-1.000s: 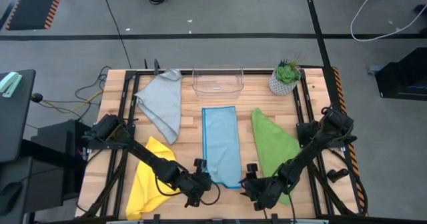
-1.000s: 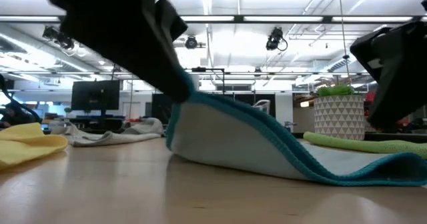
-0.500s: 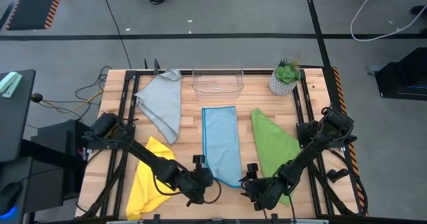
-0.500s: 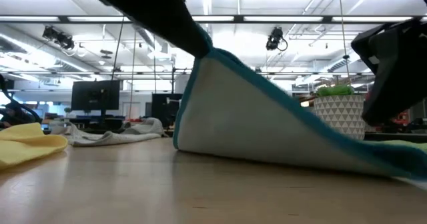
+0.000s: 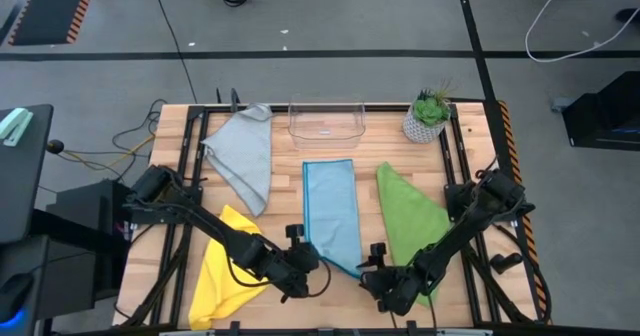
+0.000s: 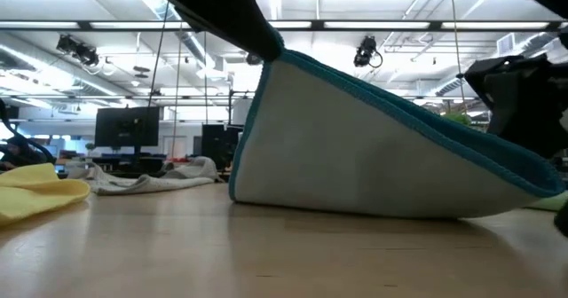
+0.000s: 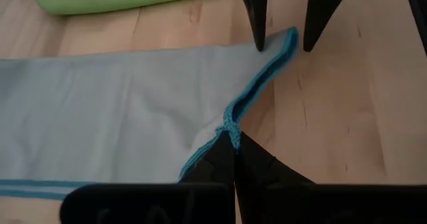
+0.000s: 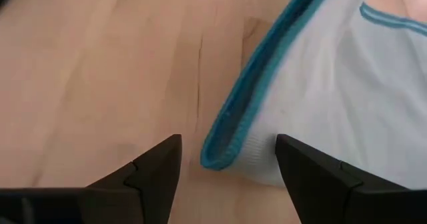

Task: Fold microfiber towels
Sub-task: Fold the blue microfiber towel

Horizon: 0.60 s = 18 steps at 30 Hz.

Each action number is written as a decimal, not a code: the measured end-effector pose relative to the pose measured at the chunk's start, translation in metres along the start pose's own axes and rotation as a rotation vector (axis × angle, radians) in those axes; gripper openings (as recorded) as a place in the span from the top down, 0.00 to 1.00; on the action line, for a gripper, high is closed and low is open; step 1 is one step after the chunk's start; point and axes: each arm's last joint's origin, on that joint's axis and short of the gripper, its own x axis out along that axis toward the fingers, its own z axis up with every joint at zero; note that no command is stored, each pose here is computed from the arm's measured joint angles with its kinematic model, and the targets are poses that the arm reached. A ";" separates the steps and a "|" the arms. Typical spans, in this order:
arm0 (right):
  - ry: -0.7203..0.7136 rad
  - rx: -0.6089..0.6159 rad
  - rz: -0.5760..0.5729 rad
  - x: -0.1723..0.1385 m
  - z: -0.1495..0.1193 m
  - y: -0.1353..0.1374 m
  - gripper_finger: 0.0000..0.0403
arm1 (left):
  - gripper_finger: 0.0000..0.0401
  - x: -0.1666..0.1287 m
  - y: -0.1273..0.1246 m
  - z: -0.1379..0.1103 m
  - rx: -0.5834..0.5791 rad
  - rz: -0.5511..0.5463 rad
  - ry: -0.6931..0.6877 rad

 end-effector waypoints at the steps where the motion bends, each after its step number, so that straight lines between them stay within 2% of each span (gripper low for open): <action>1: -0.004 -0.004 -0.018 0.001 -0.001 0.000 0.37 | 0.99 0.000 0.000 0.000 -0.005 0.002 0.000; 6: -0.046 -0.027 -0.100 -0.001 -0.002 0.001 0.41 | 0.99 0.001 0.003 -0.001 -0.019 0.015 0.016; 11: -0.069 -0.105 -0.122 -0.006 -0.005 0.007 0.49 | 0.99 0.002 0.004 -0.001 -0.023 0.017 0.019; 18: -0.123 -0.143 -0.195 -0.014 -0.008 0.014 0.61 | 0.99 0.002 0.006 -0.003 -0.035 0.029 0.037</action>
